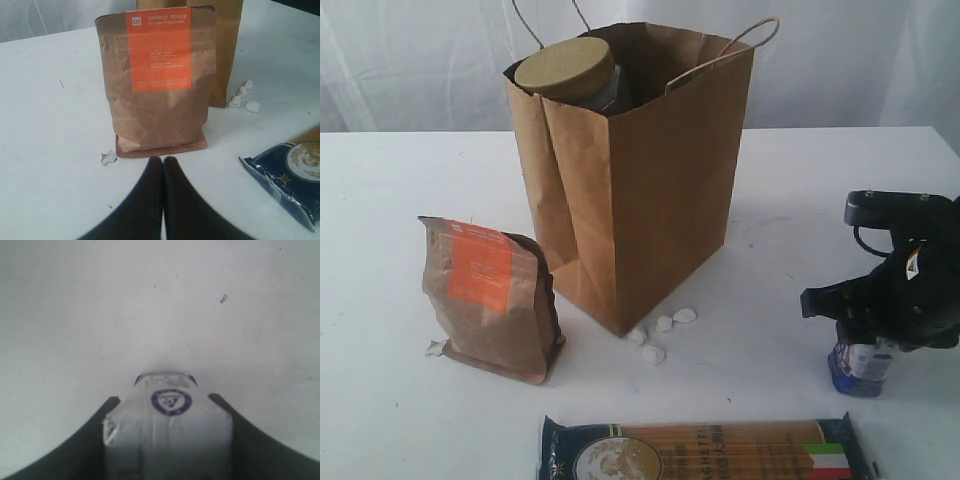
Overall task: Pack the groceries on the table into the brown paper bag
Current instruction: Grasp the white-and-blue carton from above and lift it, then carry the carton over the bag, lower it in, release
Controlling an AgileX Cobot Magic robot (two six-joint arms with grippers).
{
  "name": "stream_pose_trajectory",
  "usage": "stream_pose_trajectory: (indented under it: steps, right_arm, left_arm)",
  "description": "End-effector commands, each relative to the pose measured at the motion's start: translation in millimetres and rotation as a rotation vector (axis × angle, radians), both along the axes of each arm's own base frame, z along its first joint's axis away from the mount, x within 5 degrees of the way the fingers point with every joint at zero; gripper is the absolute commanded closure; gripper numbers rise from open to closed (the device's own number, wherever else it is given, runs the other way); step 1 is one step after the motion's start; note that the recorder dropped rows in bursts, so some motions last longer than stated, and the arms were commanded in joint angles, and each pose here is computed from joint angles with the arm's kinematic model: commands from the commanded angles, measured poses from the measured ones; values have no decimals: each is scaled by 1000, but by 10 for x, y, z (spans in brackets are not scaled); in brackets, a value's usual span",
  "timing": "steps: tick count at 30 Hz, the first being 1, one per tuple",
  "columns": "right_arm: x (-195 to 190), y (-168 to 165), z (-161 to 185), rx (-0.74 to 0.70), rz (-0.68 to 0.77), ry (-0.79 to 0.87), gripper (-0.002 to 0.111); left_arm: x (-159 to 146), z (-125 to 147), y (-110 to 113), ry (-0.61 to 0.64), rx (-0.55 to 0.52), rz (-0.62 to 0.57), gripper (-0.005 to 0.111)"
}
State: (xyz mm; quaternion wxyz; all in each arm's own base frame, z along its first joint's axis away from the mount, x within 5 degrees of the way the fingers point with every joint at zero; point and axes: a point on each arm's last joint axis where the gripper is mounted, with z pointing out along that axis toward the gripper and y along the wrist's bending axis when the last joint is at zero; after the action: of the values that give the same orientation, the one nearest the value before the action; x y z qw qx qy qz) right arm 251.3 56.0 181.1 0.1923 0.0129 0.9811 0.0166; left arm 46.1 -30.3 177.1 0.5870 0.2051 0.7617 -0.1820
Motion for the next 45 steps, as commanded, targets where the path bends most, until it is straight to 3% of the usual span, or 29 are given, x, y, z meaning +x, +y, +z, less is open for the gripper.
stream_pose_trajectory:
  steps: [1, 6, 14, 23, 29, 45]
  right_arm:
    - [16, -6, 90, -1, 43, -79, 102]
    - [-19, -15, 500, -1, 104, -236, 108]
    - [-38, -27, 1772, -71, 249, -634, 108]
    - [15, 37, 2610, 66, 204, -1094, 108]
    - [112, 238, 2690, 151, 238, -1177, 108]
    - [706, 992, 2271, 181, 413, -1082, 108]
  left_arm:
    - [-2, -6, 2, 1, -5, 4, 107]
    - [-2, -6, 2, 1, -5, 4, 107]
    - [-2, -6, 2, 1, -5, 4, 107]
    - [-2, -6, 2, 1, -5, 4, 107]
    - [-2, -6, 2, 1, -5, 4, 107]
    - [-2, -6, 2, 1, -5, 4, 107]
